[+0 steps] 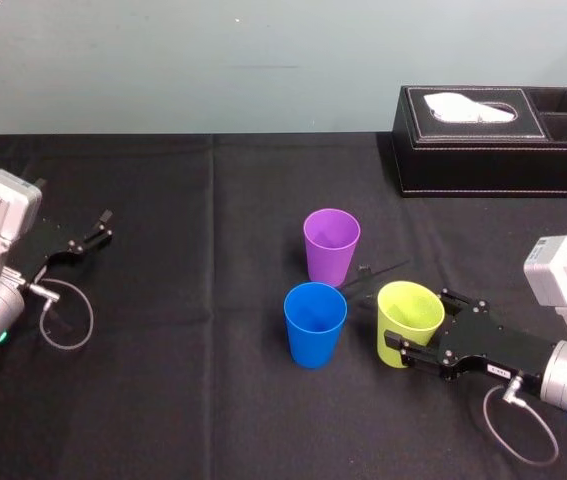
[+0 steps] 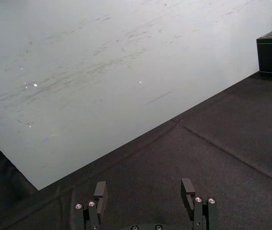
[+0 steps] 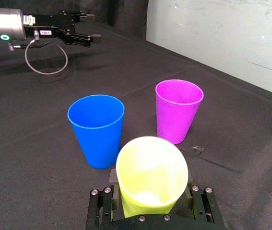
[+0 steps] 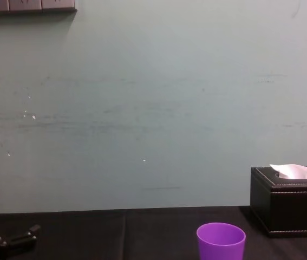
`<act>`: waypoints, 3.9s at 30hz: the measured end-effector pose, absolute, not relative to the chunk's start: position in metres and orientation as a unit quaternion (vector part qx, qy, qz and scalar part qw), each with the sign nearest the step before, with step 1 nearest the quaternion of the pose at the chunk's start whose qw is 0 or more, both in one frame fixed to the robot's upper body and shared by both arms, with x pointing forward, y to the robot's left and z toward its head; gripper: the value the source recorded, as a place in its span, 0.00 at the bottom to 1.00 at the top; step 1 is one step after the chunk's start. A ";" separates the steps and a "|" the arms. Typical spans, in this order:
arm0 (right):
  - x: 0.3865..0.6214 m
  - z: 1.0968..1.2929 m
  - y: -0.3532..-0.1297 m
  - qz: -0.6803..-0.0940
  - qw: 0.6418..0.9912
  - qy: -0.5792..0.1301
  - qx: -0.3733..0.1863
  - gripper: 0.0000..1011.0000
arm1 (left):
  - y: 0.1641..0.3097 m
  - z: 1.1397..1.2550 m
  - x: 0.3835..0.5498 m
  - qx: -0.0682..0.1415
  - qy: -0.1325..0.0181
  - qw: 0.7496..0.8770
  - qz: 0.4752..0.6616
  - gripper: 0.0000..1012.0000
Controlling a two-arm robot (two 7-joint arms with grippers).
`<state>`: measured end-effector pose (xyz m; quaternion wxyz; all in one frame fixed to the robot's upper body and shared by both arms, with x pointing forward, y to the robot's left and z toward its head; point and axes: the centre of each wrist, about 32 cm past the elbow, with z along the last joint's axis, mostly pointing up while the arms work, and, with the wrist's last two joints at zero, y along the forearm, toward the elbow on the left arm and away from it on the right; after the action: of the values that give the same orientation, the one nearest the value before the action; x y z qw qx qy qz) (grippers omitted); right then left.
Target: Stack the three plastic cups sequentially using one hand.
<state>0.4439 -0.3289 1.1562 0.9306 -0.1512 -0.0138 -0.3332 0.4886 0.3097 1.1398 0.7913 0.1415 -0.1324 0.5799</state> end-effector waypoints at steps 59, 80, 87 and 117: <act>0.482 1.248 -0.287 -0.385 0.911 -0.085 -0.120 0.73 | 0.310 1.140 0.489 0.141 -0.132 0.791 0.580 1.00; 0.510 1.234 -0.263 -0.358 0.920 -0.090 -0.129 0.74 | 0.310 1.140 0.489 0.141 -0.132 0.791 0.580 1.00; 0.516 1.231 -0.258 -0.353 0.922 -0.092 -0.132 0.74 | 0.310 1.140 0.489 0.141 -0.132 0.791 0.580 1.00; 0.527 1.220 -0.255 -0.349 0.922 -0.083 -0.144 0.73 | 0.310 1.140 0.489 0.141 -0.132 0.791 0.580 1.00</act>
<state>0.5269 -0.2547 1.2198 0.9222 -0.1442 -0.0825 -0.3491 0.4886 0.3097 1.1398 0.7913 0.1415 -0.1325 0.5799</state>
